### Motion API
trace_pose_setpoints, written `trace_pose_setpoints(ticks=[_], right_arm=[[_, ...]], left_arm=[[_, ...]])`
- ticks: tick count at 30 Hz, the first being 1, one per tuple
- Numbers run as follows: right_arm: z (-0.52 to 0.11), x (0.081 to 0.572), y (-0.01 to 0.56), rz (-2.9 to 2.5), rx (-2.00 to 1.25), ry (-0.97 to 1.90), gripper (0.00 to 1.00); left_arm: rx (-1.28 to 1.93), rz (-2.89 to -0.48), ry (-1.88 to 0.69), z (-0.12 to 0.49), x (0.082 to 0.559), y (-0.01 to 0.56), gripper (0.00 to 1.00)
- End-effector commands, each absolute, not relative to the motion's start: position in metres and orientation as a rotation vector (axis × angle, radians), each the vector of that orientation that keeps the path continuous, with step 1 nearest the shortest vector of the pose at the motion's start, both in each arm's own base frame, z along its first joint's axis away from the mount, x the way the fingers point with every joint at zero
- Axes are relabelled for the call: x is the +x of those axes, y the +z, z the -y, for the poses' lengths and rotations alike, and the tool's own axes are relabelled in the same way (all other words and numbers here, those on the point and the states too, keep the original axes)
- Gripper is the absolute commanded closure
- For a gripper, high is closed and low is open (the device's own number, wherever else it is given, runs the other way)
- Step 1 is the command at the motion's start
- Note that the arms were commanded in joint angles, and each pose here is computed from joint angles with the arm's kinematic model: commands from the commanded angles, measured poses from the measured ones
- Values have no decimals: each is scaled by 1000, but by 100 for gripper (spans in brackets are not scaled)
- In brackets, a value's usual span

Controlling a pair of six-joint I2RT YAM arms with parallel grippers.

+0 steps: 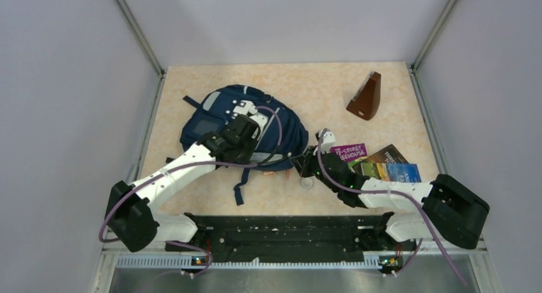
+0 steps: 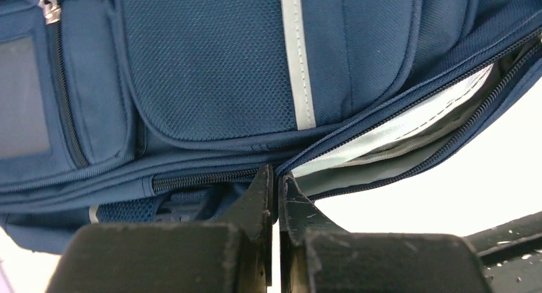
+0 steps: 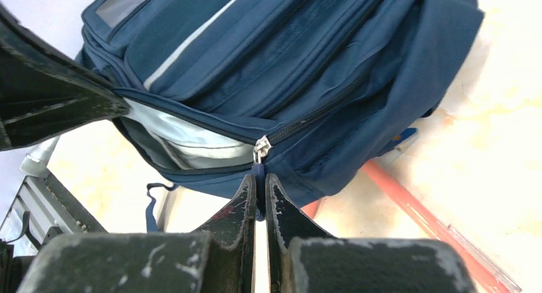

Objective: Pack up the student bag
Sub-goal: Unzip the student bag at the center of the board.

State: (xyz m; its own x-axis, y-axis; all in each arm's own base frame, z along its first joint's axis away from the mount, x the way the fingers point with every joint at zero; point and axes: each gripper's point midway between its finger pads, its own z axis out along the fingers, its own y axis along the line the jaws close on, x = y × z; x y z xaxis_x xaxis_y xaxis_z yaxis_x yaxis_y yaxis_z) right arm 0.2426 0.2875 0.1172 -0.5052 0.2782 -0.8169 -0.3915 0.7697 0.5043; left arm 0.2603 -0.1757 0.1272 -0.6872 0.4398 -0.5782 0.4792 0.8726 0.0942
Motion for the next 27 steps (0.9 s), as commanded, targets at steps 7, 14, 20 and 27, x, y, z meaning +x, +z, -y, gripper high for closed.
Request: trace_pose_setpoints(ticks=[7,14,20,27], right_arm=[[-273,259,104,-1988,-94,684,100],[-278,253,117,-1983,-222,679,88],[-271,247,134,-1961,-274,669,39],[-287,236,146,-1891,-464,731,32]], left_arm=[[407,-2264,201,109,268,168,100],[453,-2239,115,118,263,168,100],[503,-2233,49,127,259,169,100],[511,-2231,36,128,258,169,100]])
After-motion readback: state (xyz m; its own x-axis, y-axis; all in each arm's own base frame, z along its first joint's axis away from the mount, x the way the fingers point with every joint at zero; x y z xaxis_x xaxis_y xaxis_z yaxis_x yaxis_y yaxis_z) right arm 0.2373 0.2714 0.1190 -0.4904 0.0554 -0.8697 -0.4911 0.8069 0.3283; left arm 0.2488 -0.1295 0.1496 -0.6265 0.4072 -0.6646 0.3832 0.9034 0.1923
